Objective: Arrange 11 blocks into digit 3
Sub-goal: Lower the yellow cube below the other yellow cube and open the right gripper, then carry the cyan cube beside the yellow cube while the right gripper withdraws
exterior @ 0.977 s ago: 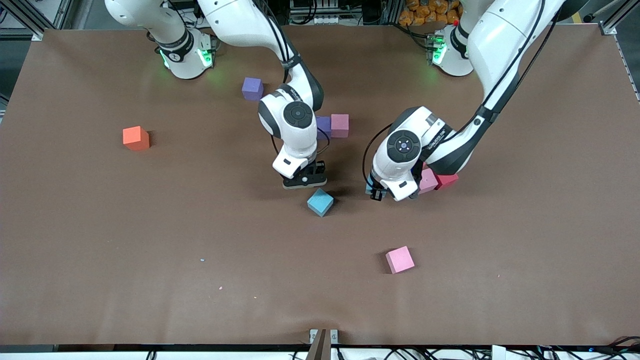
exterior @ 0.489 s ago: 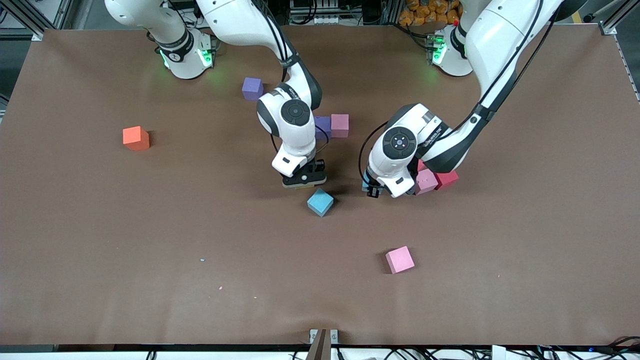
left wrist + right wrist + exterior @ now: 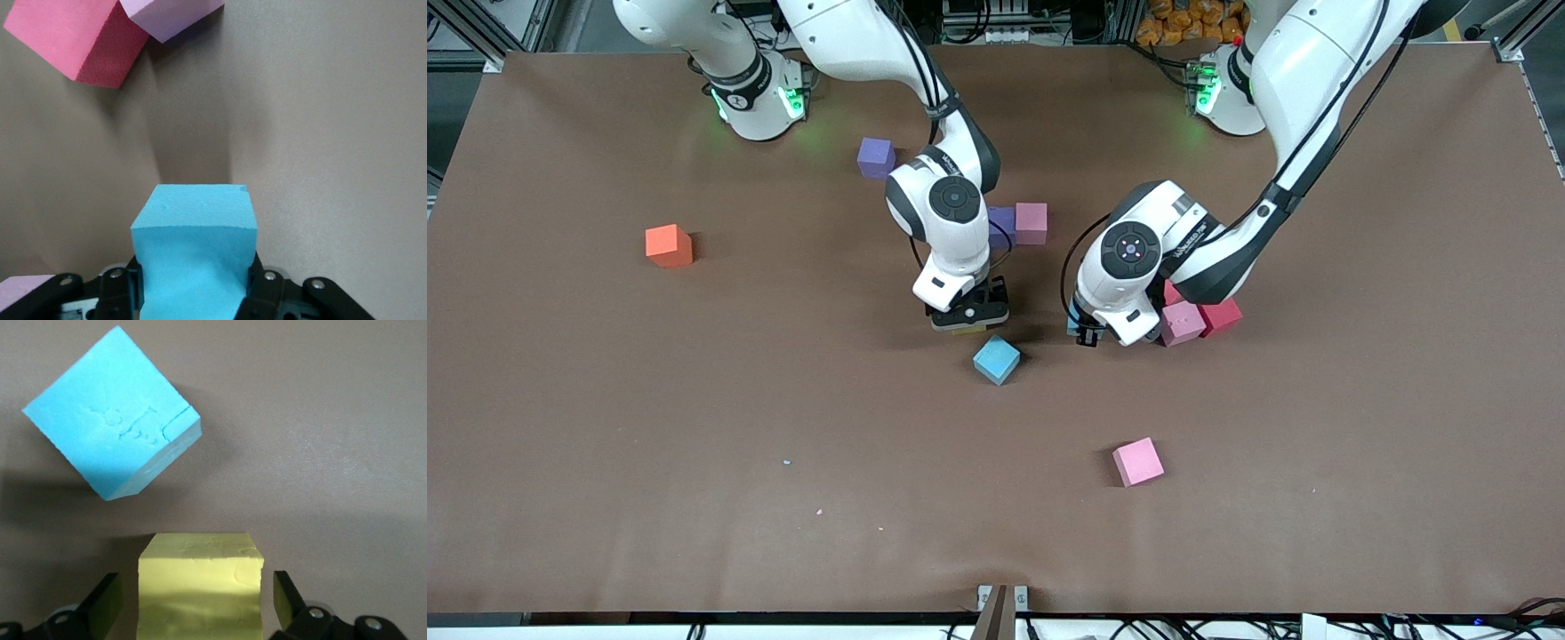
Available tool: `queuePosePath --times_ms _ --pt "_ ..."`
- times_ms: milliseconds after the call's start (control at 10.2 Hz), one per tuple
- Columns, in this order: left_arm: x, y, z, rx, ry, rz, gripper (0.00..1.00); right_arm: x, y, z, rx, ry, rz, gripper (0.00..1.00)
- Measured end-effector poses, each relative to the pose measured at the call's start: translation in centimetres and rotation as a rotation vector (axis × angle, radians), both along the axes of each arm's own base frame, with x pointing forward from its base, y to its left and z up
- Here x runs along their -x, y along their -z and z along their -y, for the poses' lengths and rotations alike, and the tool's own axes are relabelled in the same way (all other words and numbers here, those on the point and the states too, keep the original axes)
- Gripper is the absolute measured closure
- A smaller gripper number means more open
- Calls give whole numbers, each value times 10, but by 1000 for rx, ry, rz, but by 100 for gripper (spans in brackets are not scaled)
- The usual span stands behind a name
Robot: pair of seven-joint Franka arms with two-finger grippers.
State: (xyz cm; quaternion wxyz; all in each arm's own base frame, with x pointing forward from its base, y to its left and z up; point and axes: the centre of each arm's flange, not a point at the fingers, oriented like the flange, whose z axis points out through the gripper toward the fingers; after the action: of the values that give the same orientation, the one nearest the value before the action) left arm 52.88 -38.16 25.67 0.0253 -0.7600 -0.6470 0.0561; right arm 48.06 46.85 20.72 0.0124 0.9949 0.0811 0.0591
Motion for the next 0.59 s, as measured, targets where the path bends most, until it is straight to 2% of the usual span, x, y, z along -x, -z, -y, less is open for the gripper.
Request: queuePosePath --times_ms 293,586 --pt "10 4 5 -5 -4 -16 45 -17 -23 10 -26 -9 18 0" --pt "21 6 13 -18 -110 -32 45 -42 -72 31 -42 -13 -11 0"
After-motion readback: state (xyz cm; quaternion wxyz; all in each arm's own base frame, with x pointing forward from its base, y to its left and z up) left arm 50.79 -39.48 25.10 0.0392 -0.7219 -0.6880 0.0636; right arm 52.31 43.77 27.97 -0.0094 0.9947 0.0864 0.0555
